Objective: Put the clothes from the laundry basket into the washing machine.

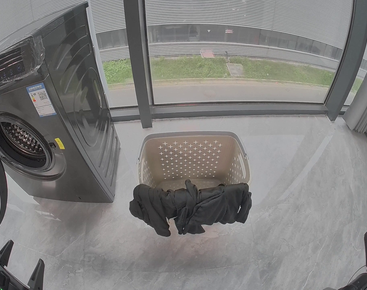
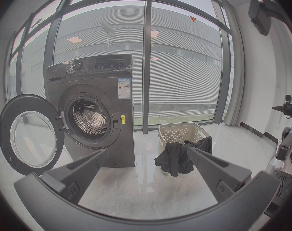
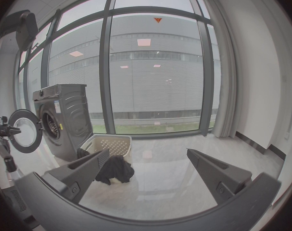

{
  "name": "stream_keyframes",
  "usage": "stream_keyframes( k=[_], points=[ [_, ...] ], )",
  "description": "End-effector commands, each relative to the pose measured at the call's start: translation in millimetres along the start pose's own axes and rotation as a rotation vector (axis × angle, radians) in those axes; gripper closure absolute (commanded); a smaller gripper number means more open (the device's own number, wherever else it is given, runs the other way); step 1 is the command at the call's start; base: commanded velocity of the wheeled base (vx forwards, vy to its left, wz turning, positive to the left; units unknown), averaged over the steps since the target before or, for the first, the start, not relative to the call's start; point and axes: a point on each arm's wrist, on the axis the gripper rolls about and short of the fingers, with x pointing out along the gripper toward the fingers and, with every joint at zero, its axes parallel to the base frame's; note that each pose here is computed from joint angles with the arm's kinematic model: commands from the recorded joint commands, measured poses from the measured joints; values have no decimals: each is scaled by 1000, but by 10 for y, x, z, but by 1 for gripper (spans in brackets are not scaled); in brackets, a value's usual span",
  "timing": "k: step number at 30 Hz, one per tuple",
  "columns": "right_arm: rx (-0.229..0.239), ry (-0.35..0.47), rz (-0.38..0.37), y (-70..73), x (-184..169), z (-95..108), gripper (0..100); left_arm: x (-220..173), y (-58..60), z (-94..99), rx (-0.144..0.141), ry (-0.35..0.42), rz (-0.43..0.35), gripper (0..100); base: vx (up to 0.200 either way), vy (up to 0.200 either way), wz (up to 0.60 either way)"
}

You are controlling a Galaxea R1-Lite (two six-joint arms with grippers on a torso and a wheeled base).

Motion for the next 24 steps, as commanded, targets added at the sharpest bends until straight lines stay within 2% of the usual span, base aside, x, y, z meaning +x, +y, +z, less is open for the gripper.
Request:
stream_keyframes(
  k=[1,2,4,7,11,17,20,22,24],
  points=[
    [47,345,229,17,169,-141,0,0,0,-53,-1,1,0,0,0,0,0],
    [64,398,250,23,218,-181,0,0,0,-54,-1,2,0,0,0,0,0],
    [78,451,255,30,295,-224,0,0,0,-53,-1,1,0,0,0,0,0],
    [76,446,255,33,332,-264,0,0,0,-53,-1,1,-1,0,0,0,0],
    [69,381,237,29,286,-307,0,0,0,-53,-1,1,0,0,0,0,0],
    [72,363,235,27,260,-333,0,0,0,-53,1,1,0,0,200,0,0],
    [79,364,245,30,285,-282,0,0,0,-53,-1,1,0,0,200,0,0],
    [86,399,247,33,340,-244,0,0,0,-53,1,1,0,0,0,0,0],
    [113,440,245,39,426,-192,0,0,0,-53,1,1,0,0,0,0,0]
  ],
)
